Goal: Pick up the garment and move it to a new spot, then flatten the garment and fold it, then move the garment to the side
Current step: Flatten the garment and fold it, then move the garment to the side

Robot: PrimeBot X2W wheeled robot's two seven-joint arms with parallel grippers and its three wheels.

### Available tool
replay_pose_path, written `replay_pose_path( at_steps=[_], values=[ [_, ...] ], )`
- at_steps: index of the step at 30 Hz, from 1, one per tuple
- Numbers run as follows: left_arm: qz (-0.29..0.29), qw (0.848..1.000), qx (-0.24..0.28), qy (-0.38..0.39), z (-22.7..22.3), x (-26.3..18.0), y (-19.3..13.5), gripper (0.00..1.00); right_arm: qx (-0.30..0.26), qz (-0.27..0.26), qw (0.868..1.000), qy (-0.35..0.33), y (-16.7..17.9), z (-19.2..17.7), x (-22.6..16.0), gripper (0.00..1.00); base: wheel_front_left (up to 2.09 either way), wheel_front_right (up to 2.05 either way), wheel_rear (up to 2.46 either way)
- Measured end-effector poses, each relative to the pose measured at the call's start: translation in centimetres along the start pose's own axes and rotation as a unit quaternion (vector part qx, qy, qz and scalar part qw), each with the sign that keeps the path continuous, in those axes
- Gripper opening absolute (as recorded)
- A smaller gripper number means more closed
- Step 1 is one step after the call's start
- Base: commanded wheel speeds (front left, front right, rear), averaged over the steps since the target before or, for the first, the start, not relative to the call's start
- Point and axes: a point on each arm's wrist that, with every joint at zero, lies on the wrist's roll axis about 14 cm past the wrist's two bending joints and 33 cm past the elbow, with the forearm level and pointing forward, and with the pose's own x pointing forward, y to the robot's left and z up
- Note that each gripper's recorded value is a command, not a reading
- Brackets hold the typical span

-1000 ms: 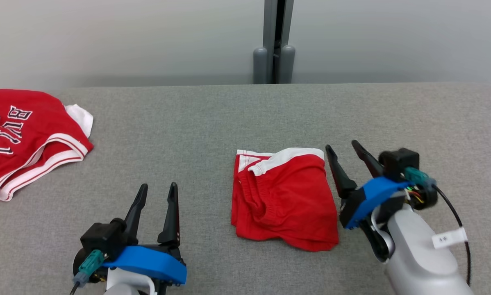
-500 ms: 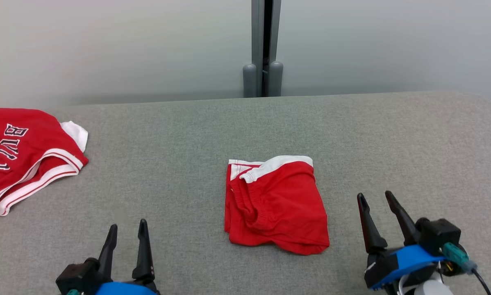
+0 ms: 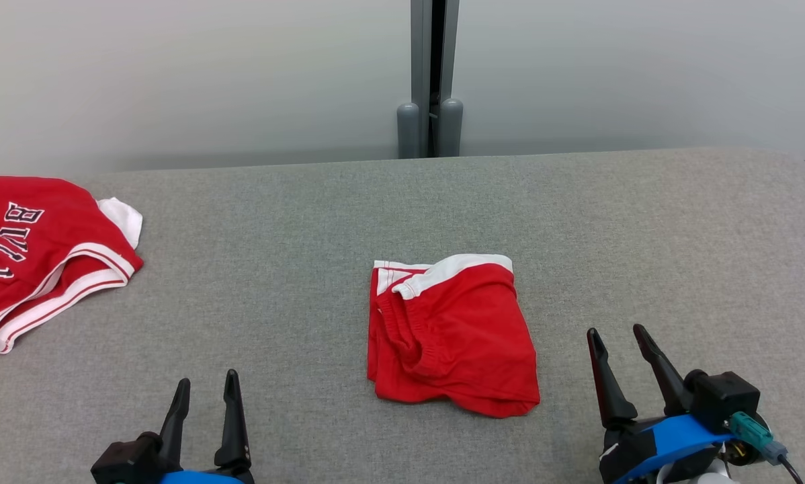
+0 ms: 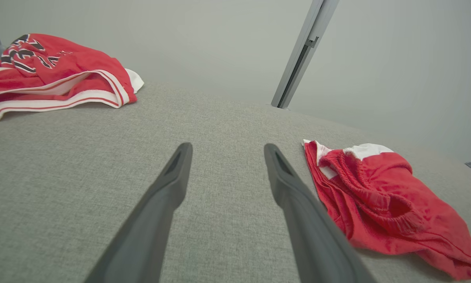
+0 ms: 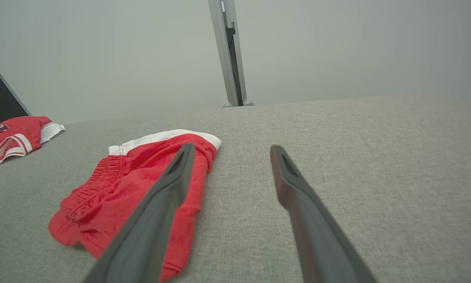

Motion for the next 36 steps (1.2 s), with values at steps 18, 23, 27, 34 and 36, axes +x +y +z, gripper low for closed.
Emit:
replay_pose_path(
  at_steps=[18, 23, 27, 34, 36],
  values=[
    [0.002, 1.000, -0.004, 0.008, -0.6, 0.7, 0.1, 1.00, -0.058, 0.025, 0.997, 0.054, 1.0, 0.3, 3.3, 1.00, 0.00, 0.00, 0.00],
    [0.012, 1.000, -0.004, 0.003, -0.3, 1.1, 0.7, 1.00, -0.083, 0.037, 0.986, 0.138, 2.0, 0.2, 6.6, 1.00, 0.00, 0.00, 0.00],
    [0.023, 1.000, -0.007, 0.001, -0.2, 1.2, 1.3, 1.00, -0.102, 0.036, 0.972, 0.210, 2.1, -0.7, 8.3, 1.00, 0.00, 0.00, 0.00],
    [0.053, 0.999, -0.010, 0.000, -0.4, 0.8, 3.0, 1.00, -0.074, 0.046, 0.936, 0.342, 3.0, -6.0, 8.3, 1.00, 0.00, 0.00, 0.00],
    [0.061, 0.998, -0.011, 0.003, -0.5, 0.5, 3.5, 1.00, -0.070, 0.048, 0.926, 0.367, 3.1, -7.4, 8.2, 1.00, 0.00, 0.00, 0.00]
  ],
)
